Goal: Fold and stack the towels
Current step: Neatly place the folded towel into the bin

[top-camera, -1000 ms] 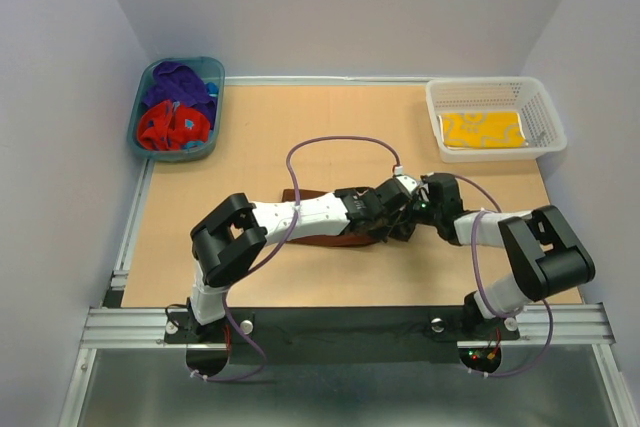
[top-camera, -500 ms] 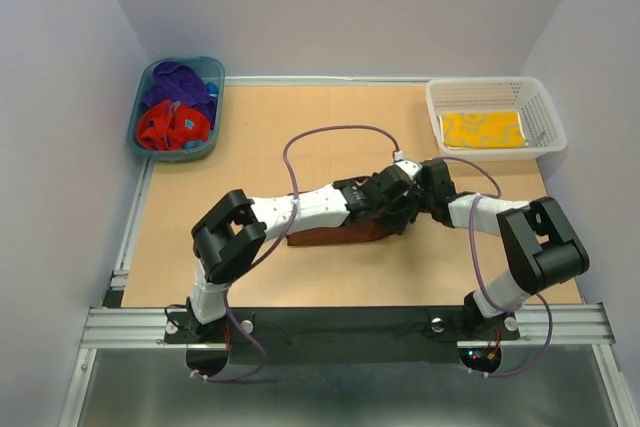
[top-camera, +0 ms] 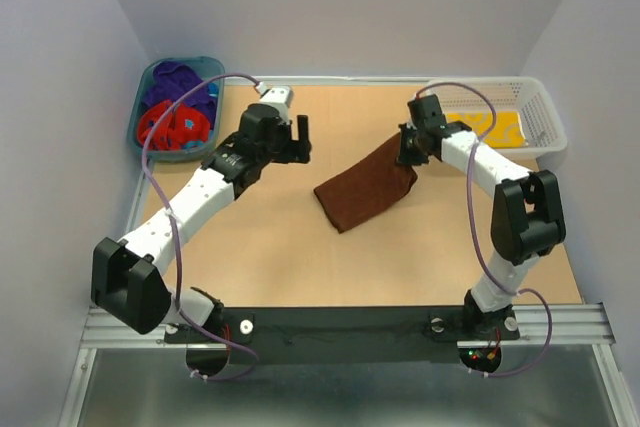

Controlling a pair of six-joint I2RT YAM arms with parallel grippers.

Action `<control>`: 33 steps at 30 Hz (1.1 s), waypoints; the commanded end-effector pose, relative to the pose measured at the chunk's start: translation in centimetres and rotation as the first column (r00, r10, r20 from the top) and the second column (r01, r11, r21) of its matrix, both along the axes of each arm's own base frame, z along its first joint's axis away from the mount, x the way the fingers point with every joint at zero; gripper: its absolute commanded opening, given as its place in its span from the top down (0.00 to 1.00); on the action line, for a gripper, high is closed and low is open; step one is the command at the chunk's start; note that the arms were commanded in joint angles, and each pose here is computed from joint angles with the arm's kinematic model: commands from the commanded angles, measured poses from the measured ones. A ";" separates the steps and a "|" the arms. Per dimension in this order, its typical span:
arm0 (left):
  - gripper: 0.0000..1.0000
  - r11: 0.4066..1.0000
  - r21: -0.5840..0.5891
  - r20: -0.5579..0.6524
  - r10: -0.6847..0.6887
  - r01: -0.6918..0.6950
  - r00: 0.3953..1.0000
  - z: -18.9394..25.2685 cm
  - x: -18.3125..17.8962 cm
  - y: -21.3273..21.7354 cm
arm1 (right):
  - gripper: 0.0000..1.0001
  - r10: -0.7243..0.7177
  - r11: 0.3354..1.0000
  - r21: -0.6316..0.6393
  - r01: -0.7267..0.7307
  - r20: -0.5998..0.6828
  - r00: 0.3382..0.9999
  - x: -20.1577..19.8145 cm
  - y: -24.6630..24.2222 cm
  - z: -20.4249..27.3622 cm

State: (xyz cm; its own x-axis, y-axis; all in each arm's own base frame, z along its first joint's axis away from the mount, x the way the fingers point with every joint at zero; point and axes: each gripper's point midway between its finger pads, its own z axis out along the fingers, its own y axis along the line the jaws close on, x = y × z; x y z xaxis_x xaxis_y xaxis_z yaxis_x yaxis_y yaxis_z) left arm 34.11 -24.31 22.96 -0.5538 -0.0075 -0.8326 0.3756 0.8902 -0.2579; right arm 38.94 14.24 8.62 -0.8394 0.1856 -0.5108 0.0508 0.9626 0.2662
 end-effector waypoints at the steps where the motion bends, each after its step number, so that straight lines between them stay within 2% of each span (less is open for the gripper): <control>1: 0.10 0.974 0.159 0.018 0.160 -0.161 0.987 -3.6 1.9 6.7 | 1.00 0.033 0.957 -0.289 -0.022 0.036 0.999 2.7 -4.4 3.5; 3: 0.07 0.962 0.167 -0.002 0.219 -0.216 0.976 -5.9 2.4 8.3 | 0.99 0.027 0.938 -0.346 -0.004 0.062 0.998 4.7 -5.3 5.3; 6: 0.05 0.964 0.159 -0.081 0.229 -0.214 0.970 -8.7 2.6 9.2 | 1.00 0.028 0.889 -0.457 0.017 0.092 0.995 7.1 -7.0 7.6; 14: 0.04 0.935 0.205 -0.080 0.312 -0.290 0.947 -9.7 3.4 11.4 | 0.99 0.012 0.724 -0.684 0.093 0.147 0.989 10.5 -13.6 12.3; 18: 0.04 0.930 0.222 -0.081 0.316 -0.292 0.945 -10.0 3.5 11.6 | 1.00 -0.048 0.683 -0.712 0.163 0.179 0.983 11.9 -18.0 13.9; 22: 0.04 0.924 0.240 -0.088 0.326 -0.298 0.941 -10.6 3.6 11.9 | 0.99 -0.110 0.674 -0.695 0.250 0.241 0.964 13.4 -22.7 15.2; 27: 0.04 0.924 0.262 -0.121 0.319 -0.280 0.940 -12.0 3.7 11.7 | 1.00 -0.162 0.647 -0.687 0.331 0.300 0.940 14.9 -26.5 15.6; 33: 0.04 0.925 0.276 -0.152 0.311 -0.261 0.938 -13.2 3.8 11.4 | 0.99 -0.162 0.609 -0.724 0.324 0.287 0.944 15.7 -28.7 13.8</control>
